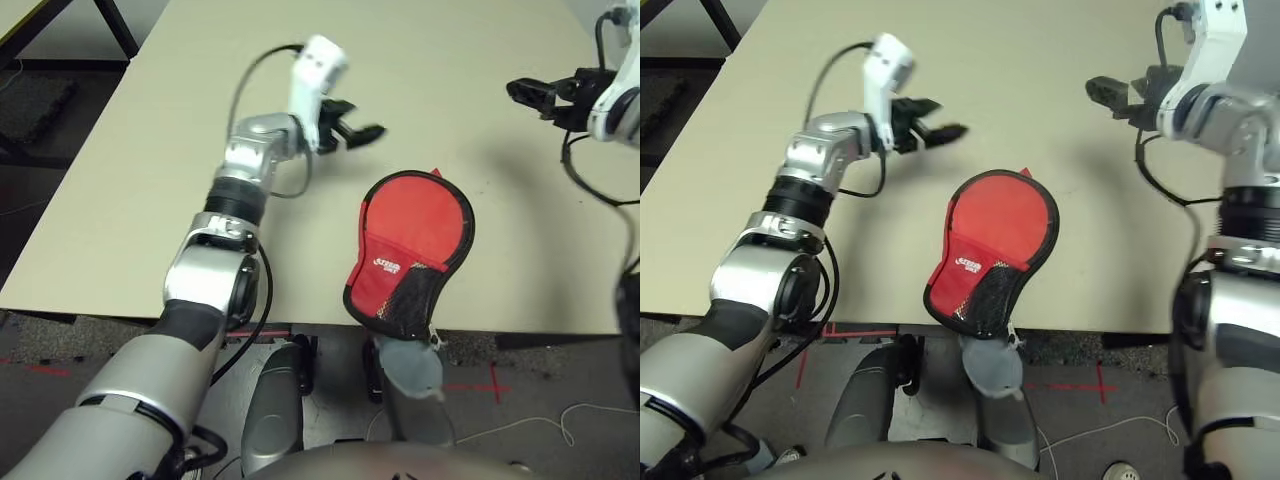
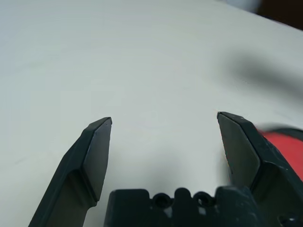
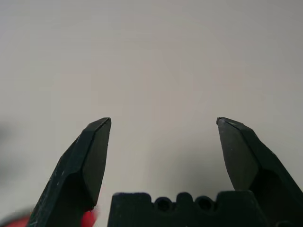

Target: Store the ping-pong paddle in its case and zip it.

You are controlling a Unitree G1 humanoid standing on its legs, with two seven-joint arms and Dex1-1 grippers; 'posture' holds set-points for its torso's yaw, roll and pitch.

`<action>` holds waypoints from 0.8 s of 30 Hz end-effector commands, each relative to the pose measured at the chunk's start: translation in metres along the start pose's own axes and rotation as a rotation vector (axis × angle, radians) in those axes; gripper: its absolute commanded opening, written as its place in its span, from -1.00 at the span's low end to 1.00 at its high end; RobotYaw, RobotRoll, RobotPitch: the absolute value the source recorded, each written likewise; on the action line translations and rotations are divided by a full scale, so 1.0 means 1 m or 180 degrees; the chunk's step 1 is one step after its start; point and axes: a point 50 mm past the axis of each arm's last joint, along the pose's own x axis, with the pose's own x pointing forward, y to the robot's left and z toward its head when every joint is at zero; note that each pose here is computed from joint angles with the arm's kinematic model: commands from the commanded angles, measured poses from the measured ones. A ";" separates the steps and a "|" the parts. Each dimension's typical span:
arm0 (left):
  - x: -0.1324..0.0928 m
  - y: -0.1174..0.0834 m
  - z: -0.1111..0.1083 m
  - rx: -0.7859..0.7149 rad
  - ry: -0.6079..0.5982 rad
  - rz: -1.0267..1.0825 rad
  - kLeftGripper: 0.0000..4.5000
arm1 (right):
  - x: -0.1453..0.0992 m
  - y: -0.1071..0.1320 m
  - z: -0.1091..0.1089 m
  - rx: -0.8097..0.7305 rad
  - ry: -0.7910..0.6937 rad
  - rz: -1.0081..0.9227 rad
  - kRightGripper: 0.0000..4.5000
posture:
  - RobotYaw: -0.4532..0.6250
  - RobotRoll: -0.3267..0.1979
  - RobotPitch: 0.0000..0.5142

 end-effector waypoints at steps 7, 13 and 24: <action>-0.053 0.060 -0.040 -0.0300 -0.0272 0.1568 1.00 | 0.009 -0.045 -0.060 -0.0188 -0.0293 -0.1035 0.97 | -0.20 0.25 -0.20; -0.086 0.082 -0.058 -0.0212 -0.0323 0.2230 1.00 | 0.004 -0.054 -0.081 -0.0290 -0.0362 -0.1232 0.97 | -0.16 0.25 -0.13; -0.114 0.087 -0.090 -0.0289 -0.0182 0.2719 1.00 | -0.006 -0.062 -0.113 -0.0414 -0.0065 -0.1253 0.97 | -0.15 0.25 -0.10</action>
